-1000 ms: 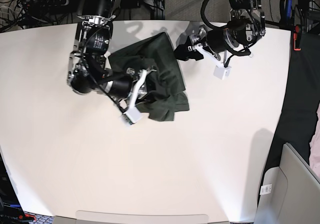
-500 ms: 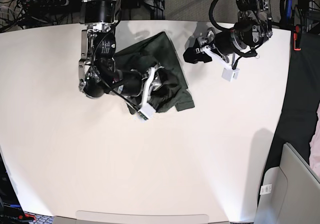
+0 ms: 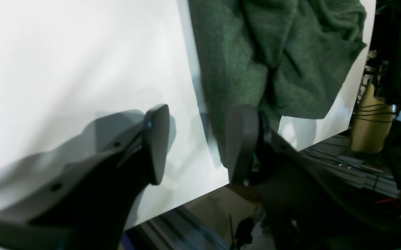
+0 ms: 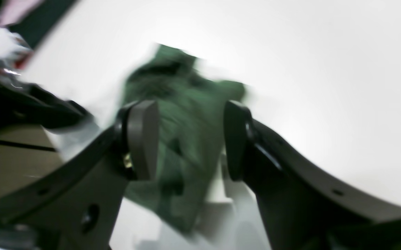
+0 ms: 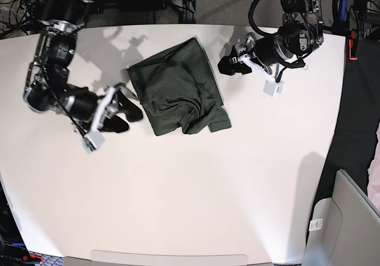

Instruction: Fold the T-shirt properly

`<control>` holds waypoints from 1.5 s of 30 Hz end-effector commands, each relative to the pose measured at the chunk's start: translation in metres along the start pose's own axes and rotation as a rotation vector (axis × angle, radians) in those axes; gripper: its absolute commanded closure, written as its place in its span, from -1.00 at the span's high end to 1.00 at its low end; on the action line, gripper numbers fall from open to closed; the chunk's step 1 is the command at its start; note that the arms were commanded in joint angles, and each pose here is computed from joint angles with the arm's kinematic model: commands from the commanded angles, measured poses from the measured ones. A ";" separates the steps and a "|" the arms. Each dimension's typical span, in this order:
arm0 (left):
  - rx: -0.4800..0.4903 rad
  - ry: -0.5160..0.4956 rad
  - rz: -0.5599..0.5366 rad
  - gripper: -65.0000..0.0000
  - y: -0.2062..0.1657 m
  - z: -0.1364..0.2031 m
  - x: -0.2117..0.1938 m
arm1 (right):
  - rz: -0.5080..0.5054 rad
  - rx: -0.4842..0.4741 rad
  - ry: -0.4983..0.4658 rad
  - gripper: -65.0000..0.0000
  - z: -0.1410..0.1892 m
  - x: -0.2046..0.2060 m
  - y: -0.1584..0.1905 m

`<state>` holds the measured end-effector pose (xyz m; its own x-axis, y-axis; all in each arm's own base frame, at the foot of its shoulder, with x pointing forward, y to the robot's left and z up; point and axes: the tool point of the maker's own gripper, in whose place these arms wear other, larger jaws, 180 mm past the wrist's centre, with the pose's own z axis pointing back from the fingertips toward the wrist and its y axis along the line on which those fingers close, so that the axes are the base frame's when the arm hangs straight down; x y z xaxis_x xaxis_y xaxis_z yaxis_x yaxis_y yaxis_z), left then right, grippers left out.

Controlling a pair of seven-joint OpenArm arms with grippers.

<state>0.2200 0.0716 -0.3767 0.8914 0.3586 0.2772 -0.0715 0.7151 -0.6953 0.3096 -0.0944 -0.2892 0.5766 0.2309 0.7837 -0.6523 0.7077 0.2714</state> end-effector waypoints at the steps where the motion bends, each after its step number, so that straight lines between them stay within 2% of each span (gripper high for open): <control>1: -0.027 -0.017 -0.009 -0.19 -0.008 0.002 0.006 | 0.017 0.029 -0.038 -0.14 0.001 0.007 0.010; 5: -0.025 -0.017 -0.012 -0.19 -0.007 0.002 0.007 | -0.017 0.052 0.004 -0.14 -0.003 -0.015 0.020; 10: -0.029 -0.019 -0.010 -0.19 -0.009 0.002 0.007 | -0.026 0.071 0.030 -0.14 -0.008 -0.025 0.027; 13: -0.029 -0.019 -0.010 -0.19 -0.009 0.002 0.007 | -0.074 0.107 0.055 -0.16 -0.021 -0.035 0.030; 16: -0.026 -0.018 -0.011 -0.19 -0.008 0.002 0.006 | -0.101 0.154 0.091 -0.30 -0.036 -0.043 0.035; 20: -0.025 -0.019 -0.008 -0.19 -0.007 0.002 0.006 | -0.088 0.198 0.084 -0.58 -0.045 -0.037 0.049; 23: -0.025 -0.022 -0.008 -0.19 -0.007 0.002 0.006 | -0.052 0.240 0.097 -0.69 -0.053 -0.032 0.063; 29: -0.025 -0.023 -0.009 -0.19 -0.007 0.002 0.007 | 0.048 0.422 0.161 -0.69 -0.072 -0.035 0.120; 33: -0.025 -0.025 -0.009 -0.19 -0.007 0.002 0.008 | 0.130 0.476 0.230 -0.69 -0.077 -0.045 0.137; 38: -0.023 -0.028 -0.004 -0.19 -0.006 0.003 0.007 | 0.167 0.525 0.283 -0.67 -0.077 -0.058 0.152; 43: -0.021 -0.054 -0.003 -0.19 -0.005 0.004 0.012 | 0.148 0.582 0.267 -0.35 -0.071 -0.056 0.161; 45: -0.019 -0.066 -0.004 -0.19 -0.005 0.004 0.014 | 0.137 0.582 0.249 -0.36 -0.066 -0.051 0.156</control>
<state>0.2257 0.0745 -0.3750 0.8730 0.3847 0.2998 -0.0755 0.7139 -0.6962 0.1996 0.0457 -0.3402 0.5487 0.5224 0.6527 -0.8253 0.2139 0.5227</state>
